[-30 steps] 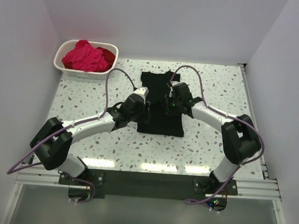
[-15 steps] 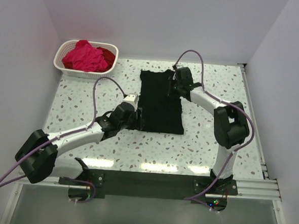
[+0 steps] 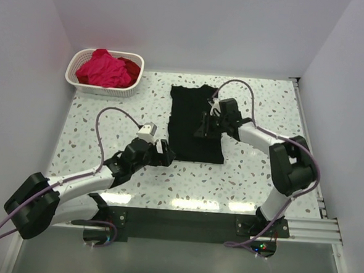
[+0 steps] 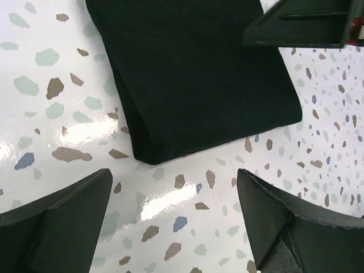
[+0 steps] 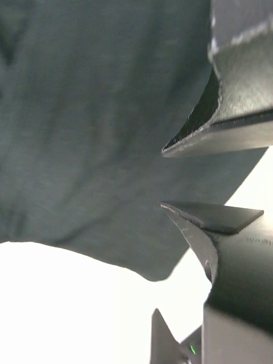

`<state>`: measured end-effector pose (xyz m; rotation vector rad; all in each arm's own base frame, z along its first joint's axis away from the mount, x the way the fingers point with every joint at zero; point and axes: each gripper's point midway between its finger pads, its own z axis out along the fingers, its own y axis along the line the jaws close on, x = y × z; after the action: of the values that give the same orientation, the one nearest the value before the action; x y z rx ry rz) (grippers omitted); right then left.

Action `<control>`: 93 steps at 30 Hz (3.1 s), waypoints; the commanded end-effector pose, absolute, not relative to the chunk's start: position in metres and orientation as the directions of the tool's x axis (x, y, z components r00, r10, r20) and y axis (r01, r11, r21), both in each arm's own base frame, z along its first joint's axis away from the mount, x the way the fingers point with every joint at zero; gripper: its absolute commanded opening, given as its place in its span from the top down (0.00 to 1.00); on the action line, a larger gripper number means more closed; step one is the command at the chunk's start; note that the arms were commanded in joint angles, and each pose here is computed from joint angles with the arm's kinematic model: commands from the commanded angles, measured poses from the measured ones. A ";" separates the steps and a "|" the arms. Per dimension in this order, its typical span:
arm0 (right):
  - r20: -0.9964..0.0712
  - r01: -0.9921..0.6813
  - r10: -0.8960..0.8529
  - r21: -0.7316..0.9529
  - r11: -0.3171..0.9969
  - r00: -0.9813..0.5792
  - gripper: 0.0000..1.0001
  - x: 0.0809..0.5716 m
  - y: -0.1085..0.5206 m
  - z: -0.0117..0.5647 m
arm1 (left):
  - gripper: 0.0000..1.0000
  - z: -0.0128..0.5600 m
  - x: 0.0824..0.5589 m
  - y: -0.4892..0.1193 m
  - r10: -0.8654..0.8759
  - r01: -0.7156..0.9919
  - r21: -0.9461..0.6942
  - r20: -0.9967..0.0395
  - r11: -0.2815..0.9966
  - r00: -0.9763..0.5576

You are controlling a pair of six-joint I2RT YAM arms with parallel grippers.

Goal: Fold and stack the t-shirts
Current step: Fold the tshirt

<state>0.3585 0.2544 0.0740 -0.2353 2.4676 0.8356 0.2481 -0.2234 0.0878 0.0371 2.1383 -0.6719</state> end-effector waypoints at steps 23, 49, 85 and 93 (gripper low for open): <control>-0.441 -0.359 0.097 0.824 0.438 -0.892 0.66 0.337 0.329 0.102 | 0.09 0.090 0.282 -0.270 -0.286 0.421 -0.650 -0.701 0.632 -0.653; -0.270 -0.241 0.028 0.898 0.367 -0.962 0.81 0.356 0.384 0.027 | 0.12 0.075 0.284 -0.276 -0.264 0.409 -0.675 -0.664 0.614 -0.700; -0.244 -0.197 0.027 0.838 0.508 -0.969 0.95 0.351 0.366 -0.030 | 0.45 0.028 0.209 -0.253 -0.204 0.175 -0.772 -0.367 0.611 -0.908; -0.290 -0.243 0.016 0.831 0.501 -0.957 0.94 0.355 0.368 -0.003 | 0.39 0.031 0.215 -0.242 -0.210 0.144 -0.715 -0.382 0.684 -0.900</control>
<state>0.3509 0.3798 0.0173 -0.1916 2.4327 1.6059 0.2182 -0.2497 0.0297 -0.0595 2.4165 -1.1631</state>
